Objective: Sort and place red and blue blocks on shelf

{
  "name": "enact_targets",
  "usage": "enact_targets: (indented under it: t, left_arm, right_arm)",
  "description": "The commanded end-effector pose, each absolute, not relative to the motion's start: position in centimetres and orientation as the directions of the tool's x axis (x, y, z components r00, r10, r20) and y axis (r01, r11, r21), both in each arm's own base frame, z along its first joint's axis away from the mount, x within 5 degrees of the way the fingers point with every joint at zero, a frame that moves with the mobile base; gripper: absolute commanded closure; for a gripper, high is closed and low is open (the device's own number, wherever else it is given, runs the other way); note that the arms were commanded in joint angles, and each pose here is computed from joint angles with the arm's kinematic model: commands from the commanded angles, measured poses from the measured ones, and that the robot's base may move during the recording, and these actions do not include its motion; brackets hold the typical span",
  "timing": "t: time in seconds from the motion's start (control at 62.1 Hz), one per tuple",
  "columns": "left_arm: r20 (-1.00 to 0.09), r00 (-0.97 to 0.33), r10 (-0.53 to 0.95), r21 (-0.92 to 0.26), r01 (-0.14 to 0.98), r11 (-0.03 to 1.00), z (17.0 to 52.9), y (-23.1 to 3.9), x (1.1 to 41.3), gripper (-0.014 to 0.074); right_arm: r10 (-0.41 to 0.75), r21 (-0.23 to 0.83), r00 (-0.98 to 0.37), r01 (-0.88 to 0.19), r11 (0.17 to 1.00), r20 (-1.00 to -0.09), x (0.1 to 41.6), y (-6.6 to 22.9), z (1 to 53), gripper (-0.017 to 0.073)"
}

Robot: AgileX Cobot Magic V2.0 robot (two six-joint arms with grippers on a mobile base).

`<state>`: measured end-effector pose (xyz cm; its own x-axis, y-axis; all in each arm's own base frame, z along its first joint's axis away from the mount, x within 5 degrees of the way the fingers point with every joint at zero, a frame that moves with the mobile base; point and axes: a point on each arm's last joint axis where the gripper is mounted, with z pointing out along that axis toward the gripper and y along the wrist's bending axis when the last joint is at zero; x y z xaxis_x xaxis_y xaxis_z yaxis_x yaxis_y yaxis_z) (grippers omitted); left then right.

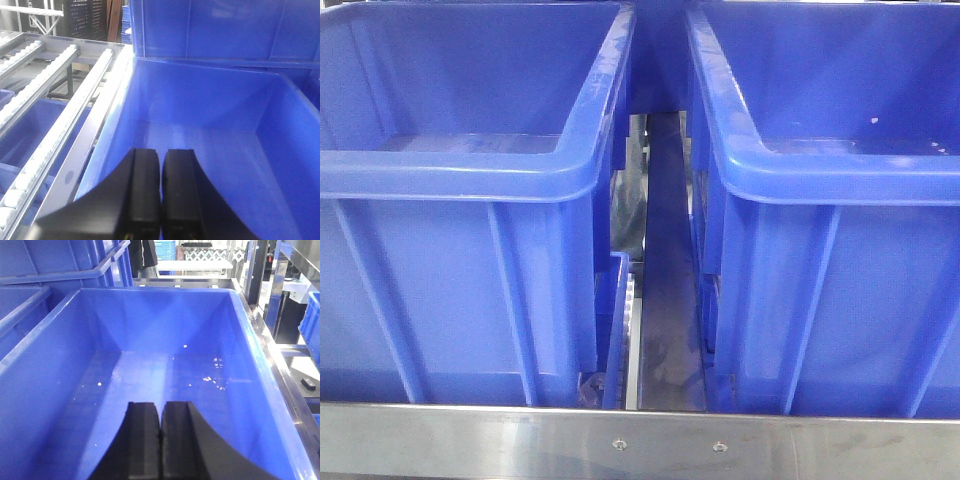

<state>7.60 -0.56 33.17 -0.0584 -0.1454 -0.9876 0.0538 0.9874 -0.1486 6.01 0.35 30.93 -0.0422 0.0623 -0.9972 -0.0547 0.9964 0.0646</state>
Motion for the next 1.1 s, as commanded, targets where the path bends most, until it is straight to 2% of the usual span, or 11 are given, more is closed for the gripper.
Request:
enact_targets:
  t: [0.0, 0.242, 0.645, 1.08]
  left_arm:
    - [-0.985, 0.039, -0.168, -0.166, 0.054, 0.985, 34.6, -0.4, 7.6, 0.047]
    - [-0.985, 0.039, -0.168, -0.166, 0.054, 0.985, 34.6, -0.4, 7.6, 0.047]
    - [-0.985, 0.037, -0.168, -0.166, 0.053, 0.985, 34.6, -0.4, 7.6, 0.047]
    - [-0.985, 0.037, -0.168, -0.166, 0.053, 0.985, 34.6, -0.4, 7.6, 0.047]
  right_arm:
    - [0.066, 0.063, 0.069, -0.054, 0.997, -0.995, 5.9, 0.3, 32.5, 0.0508]
    - [0.067, 0.062, 0.104, -0.051, 0.997, -0.992, 5.0, 0.2, 30.2, 0.0508]
    - [0.044, 0.034, 0.205, -0.052, 0.998, -0.978, 5.2, 0.2, 22.4, 0.0508]
    - [0.046, 0.035, 0.222, -0.053, 0.998, -0.974, 5.2, 0.2, 22.3, 0.0508]
